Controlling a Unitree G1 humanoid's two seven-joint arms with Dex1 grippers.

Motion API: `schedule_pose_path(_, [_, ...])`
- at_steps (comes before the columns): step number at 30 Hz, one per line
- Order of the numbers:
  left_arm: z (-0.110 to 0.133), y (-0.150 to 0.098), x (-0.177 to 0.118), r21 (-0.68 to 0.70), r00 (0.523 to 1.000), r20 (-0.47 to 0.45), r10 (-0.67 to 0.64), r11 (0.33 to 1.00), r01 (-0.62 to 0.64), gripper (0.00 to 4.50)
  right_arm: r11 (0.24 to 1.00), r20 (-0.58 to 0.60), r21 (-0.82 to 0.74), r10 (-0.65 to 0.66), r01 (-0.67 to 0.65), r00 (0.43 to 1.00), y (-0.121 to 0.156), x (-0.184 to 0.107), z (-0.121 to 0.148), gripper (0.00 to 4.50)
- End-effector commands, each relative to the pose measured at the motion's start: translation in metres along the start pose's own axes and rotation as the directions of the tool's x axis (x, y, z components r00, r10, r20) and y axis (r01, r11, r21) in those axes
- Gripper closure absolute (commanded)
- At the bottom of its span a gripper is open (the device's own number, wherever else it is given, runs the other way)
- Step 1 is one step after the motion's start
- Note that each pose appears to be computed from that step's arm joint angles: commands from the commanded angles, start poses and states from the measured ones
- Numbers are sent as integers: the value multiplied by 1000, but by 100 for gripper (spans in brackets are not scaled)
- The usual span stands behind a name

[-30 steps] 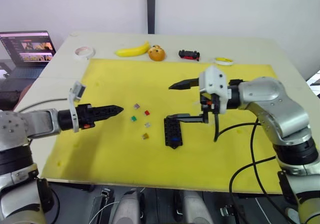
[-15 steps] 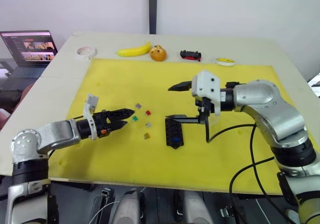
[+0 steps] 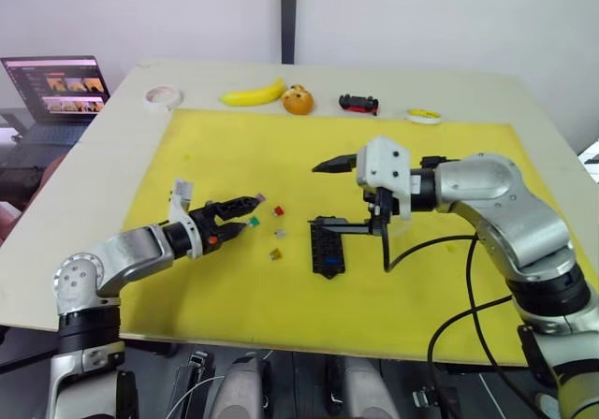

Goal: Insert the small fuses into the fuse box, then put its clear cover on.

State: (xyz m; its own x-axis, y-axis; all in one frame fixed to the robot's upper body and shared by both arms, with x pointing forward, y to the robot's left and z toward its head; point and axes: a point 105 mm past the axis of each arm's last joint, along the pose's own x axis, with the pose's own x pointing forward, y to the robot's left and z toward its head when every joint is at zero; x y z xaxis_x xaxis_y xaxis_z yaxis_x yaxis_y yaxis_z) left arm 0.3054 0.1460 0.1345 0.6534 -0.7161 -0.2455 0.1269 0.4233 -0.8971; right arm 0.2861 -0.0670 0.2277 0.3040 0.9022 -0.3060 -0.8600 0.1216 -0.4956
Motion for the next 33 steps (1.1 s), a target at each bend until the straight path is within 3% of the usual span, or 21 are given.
schedule_pose_path(1, [1, -4, -7, 13, 1000, 8, -22, 1000, 22, 86, 999, 22, -35, -5, 6, 1000, 2, -2, 9, 0])
schedule_pose_path(4, [6, -1, -12, 14, 1000, 0, -24, 1000, 24, 237, 999, 19, -34, -4, 5, 1000, 3, -2, 9, 0])
schedule_pose_path(13, [10, 9, -16, -11, 996, -86, -10, 1000, 9, 237, 999, 23, -31, -9, 10, 1000, 4, 1, 9, 0])
schedule_pose_path(26, [9, -3, 6, -7, 991, -128, -23, 1000, 22, 237, 999, 20, -32, -19, 20, 1000, 5, 1, 10, 0])
schedule_pose_path(33, [7, -6, 4, 18, 992, -123, -17, 1000, 20, 237, 999, 18, -34, -23, 24, 1000, 5, 0, 10, 0])
